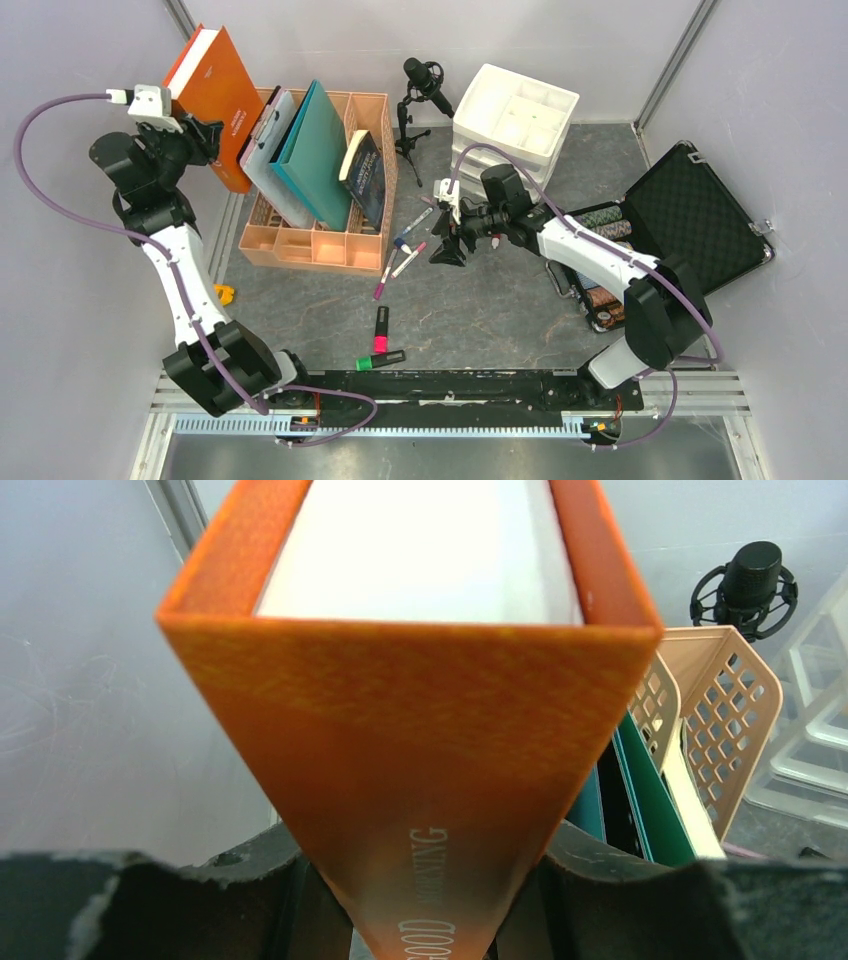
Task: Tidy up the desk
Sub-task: Place the book in the storage box.
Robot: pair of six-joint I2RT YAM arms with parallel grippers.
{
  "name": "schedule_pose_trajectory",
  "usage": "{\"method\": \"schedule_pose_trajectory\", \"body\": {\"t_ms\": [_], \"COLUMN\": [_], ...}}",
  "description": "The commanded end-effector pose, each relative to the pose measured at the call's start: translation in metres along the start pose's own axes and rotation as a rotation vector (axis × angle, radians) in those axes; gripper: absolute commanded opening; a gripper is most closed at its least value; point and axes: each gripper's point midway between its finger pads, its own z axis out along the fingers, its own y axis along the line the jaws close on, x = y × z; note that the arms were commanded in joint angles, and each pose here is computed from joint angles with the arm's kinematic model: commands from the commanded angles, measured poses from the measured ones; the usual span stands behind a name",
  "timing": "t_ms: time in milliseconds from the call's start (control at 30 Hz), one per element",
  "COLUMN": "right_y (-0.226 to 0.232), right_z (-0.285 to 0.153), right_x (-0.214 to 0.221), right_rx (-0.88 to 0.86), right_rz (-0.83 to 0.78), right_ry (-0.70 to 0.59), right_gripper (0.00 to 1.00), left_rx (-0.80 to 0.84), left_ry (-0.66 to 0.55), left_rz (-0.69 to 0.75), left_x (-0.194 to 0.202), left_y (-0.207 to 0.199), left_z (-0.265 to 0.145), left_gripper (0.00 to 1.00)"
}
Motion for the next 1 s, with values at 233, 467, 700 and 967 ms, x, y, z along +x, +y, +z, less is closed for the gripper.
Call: {"method": "schedule_pose_trajectory", "body": {"t_ms": [233, 467, 700, 967], "right_y": [-0.003, -0.004, -0.005, -0.006], "right_z": [0.007, 0.010, 0.011, 0.012], "right_x": [0.009, 0.015, 0.017, 0.018], "right_rx": [-0.018, -0.026, -0.029, -0.030], "right_rz": [0.025, 0.037, 0.046, 0.051], "right_ry": [0.001, 0.013, 0.020, 0.022], "right_gripper": [0.74, 0.74, 0.74, 0.74], "left_rx": [-0.096, 0.080, 0.297, 0.391], "left_ry": [-0.084, -0.076, -0.012, -0.013], "left_rz": [0.077, -0.003, -0.024, -0.024], "left_x": [0.013, 0.013, 0.023, 0.012], "left_y": [0.032, 0.012, -0.031, -0.059], "left_z": [0.011, -0.006, -0.025, -0.041], "left_gripper": [0.02, 0.02, 0.02, 0.02]}}
